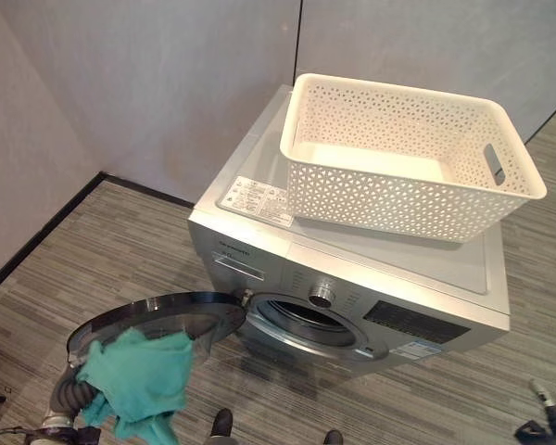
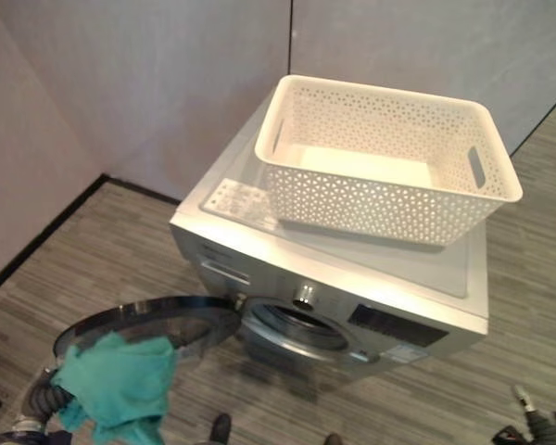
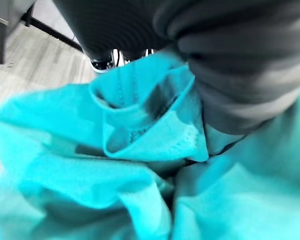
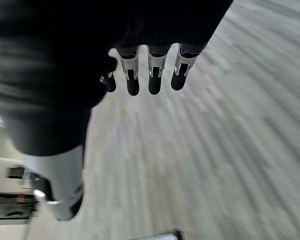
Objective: Grab the laundry basket,head to the washer,open it,put in the laundry and shut it.
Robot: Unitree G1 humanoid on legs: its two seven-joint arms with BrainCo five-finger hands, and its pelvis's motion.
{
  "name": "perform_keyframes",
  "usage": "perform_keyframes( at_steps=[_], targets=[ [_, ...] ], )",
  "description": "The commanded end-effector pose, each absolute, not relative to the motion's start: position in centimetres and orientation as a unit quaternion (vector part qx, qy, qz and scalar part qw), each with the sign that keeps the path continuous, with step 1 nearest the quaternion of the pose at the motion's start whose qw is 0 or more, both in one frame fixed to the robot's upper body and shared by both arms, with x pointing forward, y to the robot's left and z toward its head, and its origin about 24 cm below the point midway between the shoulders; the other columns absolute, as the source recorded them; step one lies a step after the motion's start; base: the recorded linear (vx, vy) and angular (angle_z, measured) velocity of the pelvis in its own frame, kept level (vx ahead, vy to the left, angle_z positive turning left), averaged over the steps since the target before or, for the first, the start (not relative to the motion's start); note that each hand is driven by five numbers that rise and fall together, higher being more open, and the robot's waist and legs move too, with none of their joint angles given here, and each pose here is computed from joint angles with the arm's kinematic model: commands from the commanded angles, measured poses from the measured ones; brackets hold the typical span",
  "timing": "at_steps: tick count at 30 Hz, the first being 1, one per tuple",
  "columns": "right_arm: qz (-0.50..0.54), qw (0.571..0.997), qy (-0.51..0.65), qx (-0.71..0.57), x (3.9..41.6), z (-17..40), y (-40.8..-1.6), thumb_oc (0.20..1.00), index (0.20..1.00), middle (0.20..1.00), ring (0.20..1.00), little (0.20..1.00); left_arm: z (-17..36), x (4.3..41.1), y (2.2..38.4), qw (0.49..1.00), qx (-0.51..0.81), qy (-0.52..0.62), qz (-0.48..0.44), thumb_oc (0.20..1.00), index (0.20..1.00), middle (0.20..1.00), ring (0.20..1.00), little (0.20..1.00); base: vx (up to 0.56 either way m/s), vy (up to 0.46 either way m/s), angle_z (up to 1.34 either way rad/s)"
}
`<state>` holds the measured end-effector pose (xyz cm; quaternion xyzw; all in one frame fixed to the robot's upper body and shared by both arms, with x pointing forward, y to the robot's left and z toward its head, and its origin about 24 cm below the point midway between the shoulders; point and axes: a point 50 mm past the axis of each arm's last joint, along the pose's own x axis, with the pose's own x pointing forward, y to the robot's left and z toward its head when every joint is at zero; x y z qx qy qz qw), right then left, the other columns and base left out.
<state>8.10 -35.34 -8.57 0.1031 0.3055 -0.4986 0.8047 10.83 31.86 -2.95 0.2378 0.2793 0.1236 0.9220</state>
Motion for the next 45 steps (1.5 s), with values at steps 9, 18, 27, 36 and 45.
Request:
perform_keyframes(
  at_steps=[9,18,27,36,45],
  targets=[
    [-0.476,0.789,0.360,0.144,10.5,-11.3,-32.9,1.000,1.000,1.000,1.000,1.000,0.4,20.0,26.8,0.955,0.272,0.114,0.032,0.200,0.200,0.200,0.200,0.200,0.00,0.003,-0.11],
    [-0.514,0.762,0.356,0.170,8.9,-11.6,-33.2,1.000,1.000,1.000,1.000,1.000,-0.9,21.1,24.3,0.972,0.200,0.121,0.025,0.200,0.200,0.200,0.200,0.200,0.02,-0.012,-0.01],
    [-0.457,0.795,0.353,0.186,11.6,-12.3,-29.0,1.000,1.000,1.000,1.000,1.000,-4.1,24.4,14.9,0.982,0.062,0.169,-0.051,0.200,0.200,0.200,0.200,0.200,-0.01,-0.014,-0.08],
    [-0.427,0.824,0.319,0.193,13.7,-11.1,-27.7,1.000,1.000,1.000,1.000,1.000,-5.2,24.6,11.7,0.977,0.001,0.208,-0.055,0.200,0.200,0.200,0.200,0.200,-0.02,-0.018,-0.25],
    [-0.442,0.820,0.299,0.206,12.9,-10.6,-27.7,1.000,1.000,1.000,1.000,1.000,-6.8,23.0,13.3,0.968,-0.014,0.250,-0.020,0.200,0.200,0.200,0.200,0.200,-0.01,-0.039,-0.13]
  ],
)
